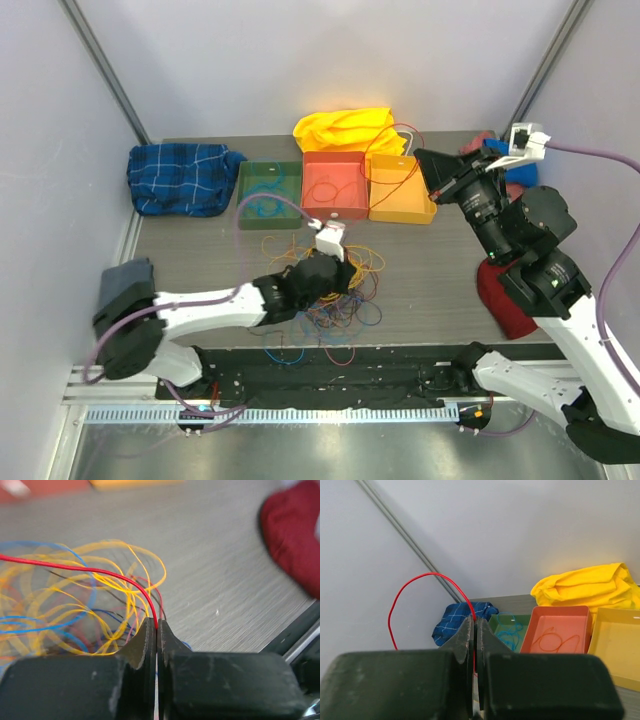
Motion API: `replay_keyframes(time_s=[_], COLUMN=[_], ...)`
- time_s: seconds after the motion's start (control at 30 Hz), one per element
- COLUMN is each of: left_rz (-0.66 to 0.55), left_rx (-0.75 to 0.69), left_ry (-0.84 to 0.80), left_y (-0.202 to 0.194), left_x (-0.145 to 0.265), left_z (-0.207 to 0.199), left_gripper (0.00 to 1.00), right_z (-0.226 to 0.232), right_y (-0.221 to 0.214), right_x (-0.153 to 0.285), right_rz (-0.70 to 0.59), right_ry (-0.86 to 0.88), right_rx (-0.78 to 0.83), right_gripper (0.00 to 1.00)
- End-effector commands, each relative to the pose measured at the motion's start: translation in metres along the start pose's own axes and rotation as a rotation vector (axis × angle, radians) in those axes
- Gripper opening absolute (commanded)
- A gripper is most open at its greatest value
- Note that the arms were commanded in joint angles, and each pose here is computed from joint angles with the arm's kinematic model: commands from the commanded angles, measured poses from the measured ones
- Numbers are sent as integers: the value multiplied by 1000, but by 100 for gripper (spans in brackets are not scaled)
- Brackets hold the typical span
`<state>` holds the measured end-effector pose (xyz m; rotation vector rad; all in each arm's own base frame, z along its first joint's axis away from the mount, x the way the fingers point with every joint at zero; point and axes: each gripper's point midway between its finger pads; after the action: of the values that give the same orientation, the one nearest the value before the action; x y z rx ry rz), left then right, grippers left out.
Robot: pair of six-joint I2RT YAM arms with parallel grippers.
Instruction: Untangle the cables
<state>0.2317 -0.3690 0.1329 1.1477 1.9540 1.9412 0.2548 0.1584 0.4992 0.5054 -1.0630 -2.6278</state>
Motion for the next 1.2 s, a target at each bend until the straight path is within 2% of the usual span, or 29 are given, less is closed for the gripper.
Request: replay_keyframes(time_s=[0.0,0.03,0.07,0.13,0.17,0.23,0.37,0.63,0.67,0.8,0.97,1.17], left_rz=[-240,-261,-326,-297,-338,-334,-429,-480,-521,-573,-628,-679], left_rx=[52,42,54,-14,-10,-59,-52,29,35,7,18,29], left_ry=[156,164,147,163,156,174,188,155,145,159,124,46], left_y=[118,131,164,172,200,213,262,321,340,375,412,443], left_x=[66,77,98,113,128,140,163,143,152,159,161,168], left_z=[32,36,35,41,39,43,49,72,70,74,66,49], left_gripper=[0,0,0,0,0,0,0,0,0,0,0,0], right_z=[-24,-27,-33,-44,-48,-56,-69,-85,-85,-87,-89,-67], right_y=[-2,1,1,-7,-11,-25,-55,-110,-115,-138,-168,-184], right_x=[13,19,20,21,20,16,5,-25,-27,-30,-33,-33], right_rz=[-35,-51,-65,-67,-62,-30,26,150,167,235,325,406], right_ry=[-73,-80,-100,-127,-136,-152,-165,-179,-173,-156,-120,-27], right_rx=[11,4,1,-2,-6,-5,-26,-41,-44,-57,-79,-90], right_gripper=[1,1,0,1,1,1,1,1,1,1,1,1])
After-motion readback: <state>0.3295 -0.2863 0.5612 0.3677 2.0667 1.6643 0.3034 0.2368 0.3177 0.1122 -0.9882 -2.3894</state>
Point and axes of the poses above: each gripper's point midway between its finger pads, its own x axis back along the fingers, its own z axis along the line the jaws close on, y = z × x, and after that the axes turned 13 degrees about -x, right-handed
